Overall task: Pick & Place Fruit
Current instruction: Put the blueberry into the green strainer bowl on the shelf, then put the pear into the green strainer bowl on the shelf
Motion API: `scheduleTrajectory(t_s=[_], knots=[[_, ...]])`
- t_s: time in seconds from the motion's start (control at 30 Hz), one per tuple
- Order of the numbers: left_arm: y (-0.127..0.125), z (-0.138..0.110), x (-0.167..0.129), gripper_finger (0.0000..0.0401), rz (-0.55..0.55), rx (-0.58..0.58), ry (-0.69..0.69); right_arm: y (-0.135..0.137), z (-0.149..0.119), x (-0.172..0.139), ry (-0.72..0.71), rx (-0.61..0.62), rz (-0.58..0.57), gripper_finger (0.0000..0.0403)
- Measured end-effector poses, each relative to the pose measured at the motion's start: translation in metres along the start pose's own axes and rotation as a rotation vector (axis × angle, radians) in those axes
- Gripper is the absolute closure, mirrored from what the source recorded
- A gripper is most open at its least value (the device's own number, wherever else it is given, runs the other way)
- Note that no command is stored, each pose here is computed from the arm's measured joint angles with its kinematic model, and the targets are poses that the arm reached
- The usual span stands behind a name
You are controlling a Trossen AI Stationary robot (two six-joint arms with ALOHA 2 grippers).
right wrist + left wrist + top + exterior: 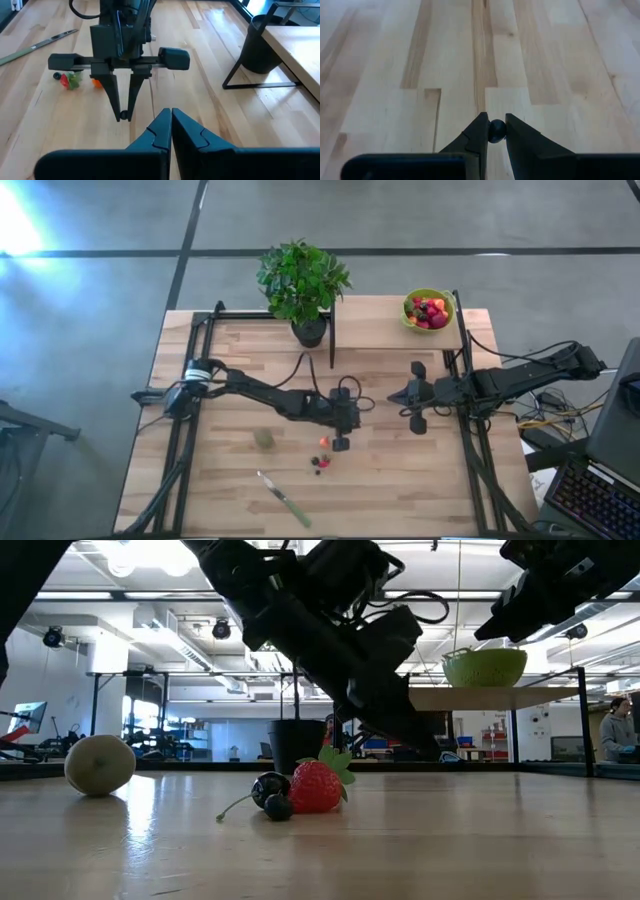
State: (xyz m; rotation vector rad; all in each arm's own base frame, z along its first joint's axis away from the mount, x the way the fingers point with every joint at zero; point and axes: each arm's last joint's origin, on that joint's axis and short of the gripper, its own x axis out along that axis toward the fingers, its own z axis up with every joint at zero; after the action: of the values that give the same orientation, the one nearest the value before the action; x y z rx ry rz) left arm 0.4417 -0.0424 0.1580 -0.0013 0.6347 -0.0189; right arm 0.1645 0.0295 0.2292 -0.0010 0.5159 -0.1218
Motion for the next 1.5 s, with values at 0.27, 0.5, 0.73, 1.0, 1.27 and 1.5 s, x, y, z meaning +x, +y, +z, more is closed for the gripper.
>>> scheduleTrajectory(t_s=[0.27,0.5,0.73,1.0,1.27,1.5], knots=[[0.0,-0.008,0.001,0.0343,0.004,-0.005,0.069,0.0,0.0,0.0,0.001,0.003,0.001,0.0394],[0.0,-0.013,0.001,0.0343,0.008,-0.02,0.118,0.0,-0.001,0.0,0.002,0.006,0.001,0.0394],[0.0,-0.012,0.001,0.0308,0.008,-0.025,0.117,0.0,-0.001,0.0,0.003,0.007,0.001,0.0394],[0.0,-0.012,-0.003,0.0226,0.009,-0.018,0.156,0.0,-0.002,0.001,0.005,0.006,0.001,0.0394],[-0.001,0.013,-0.048,0.0201,0.026,-0.071,0.338,0.002,0.004,0.002,-0.053,0.004,0.034,0.0394],[-0.017,0.019,-0.1,0.0204,0.075,-0.085,0.249,0.013,0.012,0.018,-0.133,-0.137,0.168,0.0394]])
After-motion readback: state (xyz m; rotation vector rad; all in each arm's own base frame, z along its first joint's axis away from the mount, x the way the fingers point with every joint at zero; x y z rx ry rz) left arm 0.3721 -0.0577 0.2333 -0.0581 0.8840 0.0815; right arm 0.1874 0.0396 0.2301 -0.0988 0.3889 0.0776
